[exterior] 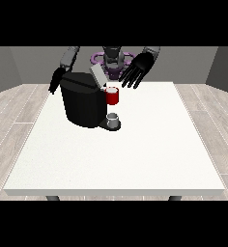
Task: Insert the coffee pod into the coffee machine and close the lid
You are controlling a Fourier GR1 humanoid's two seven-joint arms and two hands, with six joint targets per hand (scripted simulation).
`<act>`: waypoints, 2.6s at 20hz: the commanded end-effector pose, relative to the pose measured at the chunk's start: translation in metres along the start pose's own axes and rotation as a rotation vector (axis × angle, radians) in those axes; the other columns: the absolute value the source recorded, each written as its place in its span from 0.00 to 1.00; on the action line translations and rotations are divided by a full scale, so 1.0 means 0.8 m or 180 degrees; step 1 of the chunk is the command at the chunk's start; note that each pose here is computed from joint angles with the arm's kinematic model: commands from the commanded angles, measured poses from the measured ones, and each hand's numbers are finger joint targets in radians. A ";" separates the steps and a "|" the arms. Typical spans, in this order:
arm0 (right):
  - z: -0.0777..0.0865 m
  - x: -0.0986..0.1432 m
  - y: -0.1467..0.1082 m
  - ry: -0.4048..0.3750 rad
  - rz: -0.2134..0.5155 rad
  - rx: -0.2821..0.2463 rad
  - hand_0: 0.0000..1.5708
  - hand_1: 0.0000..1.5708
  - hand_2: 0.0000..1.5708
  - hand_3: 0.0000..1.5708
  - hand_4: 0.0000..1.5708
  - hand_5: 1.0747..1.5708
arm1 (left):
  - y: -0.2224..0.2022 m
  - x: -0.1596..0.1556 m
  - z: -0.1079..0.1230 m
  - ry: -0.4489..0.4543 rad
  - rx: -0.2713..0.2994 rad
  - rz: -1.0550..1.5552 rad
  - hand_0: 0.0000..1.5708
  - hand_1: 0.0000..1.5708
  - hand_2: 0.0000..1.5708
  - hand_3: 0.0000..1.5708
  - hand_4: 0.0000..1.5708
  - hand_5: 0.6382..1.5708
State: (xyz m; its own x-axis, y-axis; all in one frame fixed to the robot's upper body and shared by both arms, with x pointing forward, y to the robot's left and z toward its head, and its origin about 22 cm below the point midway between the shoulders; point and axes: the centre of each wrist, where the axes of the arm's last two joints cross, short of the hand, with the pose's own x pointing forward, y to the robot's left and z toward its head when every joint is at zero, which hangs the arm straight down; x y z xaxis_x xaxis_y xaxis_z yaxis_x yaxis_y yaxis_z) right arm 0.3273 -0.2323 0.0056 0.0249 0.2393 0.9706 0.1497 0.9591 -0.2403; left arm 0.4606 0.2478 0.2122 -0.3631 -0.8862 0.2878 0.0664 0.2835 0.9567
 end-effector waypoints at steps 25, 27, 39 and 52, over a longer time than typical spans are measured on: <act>0.015 0.008 -0.050 -0.0064 0.0035 0.0435 0.00 0.00 0.00 0.00 0.15 1.00 | -0.340 -0.028 0.142 0.0583 -0.0230 0.3797 0.00 0.00 0.00 0.00 0.25 1.00; 0.015 0.006 -0.043 -0.0005 -0.0029 0.0395 0.00 0.00 0.00 0.00 0.00 1.00 | -0.337 -0.026 0.148 0.0659 -0.0182 0.3878 0.00 0.00 0.00 0.00 0.23 1.00; -0.030 0.008 -0.062 0.0327 -0.0647 0.0290 0.00 0.00 0.00 0.00 0.08 1.00 | -0.312 0.008 0.156 0.0355 -0.0017 0.3796 0.00 0.00 0.00 0.00 0.23 1.00; -0.065 0.063 0.000 0.0023 -0.0528 0.0673 0.00 0.00 0.00 0.00 0.00 1.00 | -0.254 0.003 0.182 0.0099 0.0430 0.3569 0.00 0.00 0.00 0.00 0.22 1.00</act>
State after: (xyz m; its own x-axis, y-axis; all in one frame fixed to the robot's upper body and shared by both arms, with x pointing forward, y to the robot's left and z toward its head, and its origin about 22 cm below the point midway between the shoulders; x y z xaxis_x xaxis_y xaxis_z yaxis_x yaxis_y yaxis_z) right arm 0.3748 -0.2504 0.0516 0.0531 0.0721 0.9960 -0.0024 0.9974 -0.0721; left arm 0.3168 0.2350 0.0057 -0.0915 -0.1091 0.9898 0.2600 0.9569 0.1295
